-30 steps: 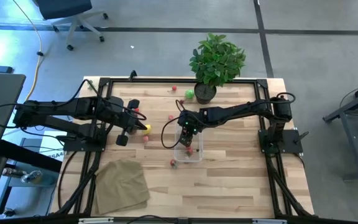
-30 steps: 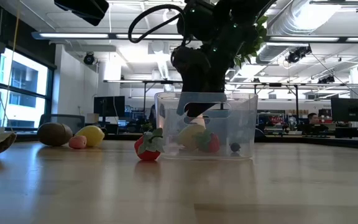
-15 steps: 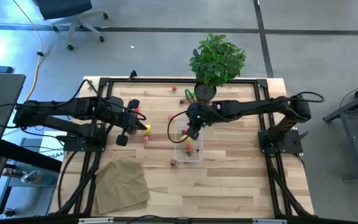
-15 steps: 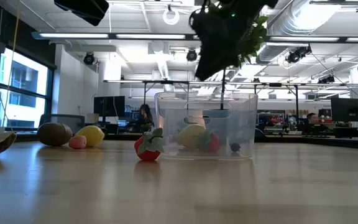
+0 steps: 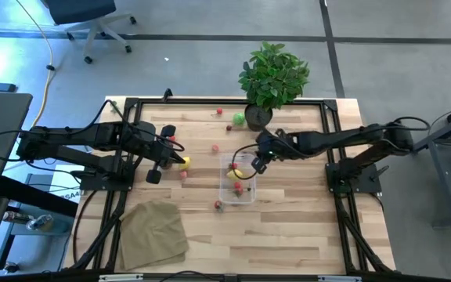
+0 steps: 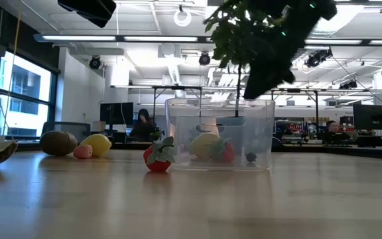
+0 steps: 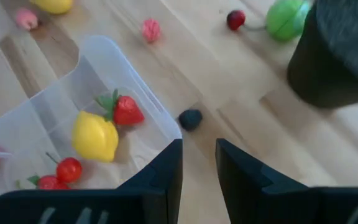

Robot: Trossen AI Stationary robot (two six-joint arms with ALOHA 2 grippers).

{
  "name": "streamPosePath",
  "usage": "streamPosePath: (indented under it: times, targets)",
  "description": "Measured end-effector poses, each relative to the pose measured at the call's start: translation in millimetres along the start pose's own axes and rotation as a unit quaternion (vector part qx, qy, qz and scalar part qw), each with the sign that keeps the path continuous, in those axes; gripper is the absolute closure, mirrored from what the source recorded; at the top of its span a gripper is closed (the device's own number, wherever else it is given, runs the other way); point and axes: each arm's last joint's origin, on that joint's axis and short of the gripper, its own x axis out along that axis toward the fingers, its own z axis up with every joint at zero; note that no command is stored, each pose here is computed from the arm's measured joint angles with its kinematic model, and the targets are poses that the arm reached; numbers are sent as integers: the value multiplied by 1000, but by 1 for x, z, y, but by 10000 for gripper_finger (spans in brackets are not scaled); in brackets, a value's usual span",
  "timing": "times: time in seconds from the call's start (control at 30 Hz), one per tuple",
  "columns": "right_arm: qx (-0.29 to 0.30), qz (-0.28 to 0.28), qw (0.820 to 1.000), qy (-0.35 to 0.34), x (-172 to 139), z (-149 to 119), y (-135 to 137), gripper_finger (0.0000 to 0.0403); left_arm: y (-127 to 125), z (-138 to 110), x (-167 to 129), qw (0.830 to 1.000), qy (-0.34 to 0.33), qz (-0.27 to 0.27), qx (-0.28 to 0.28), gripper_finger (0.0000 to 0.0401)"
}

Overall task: Pick and placing Produce into tupperware
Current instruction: Put the blackberry into the transparent container

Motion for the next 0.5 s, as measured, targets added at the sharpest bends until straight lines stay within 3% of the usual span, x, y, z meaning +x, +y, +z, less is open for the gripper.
streamPosePath:
  times: [0.3, 0.5]
  targets:
    - [53, 40, 996, -52, 15, -57, -30, 317, 0, 0, 0, 1000, 0, 0, 0, 400]
    - [55, 42, 996, -64, 33, -77, -54, 317, 0, 0, 0, 1000, 0, 0, 0, 400]
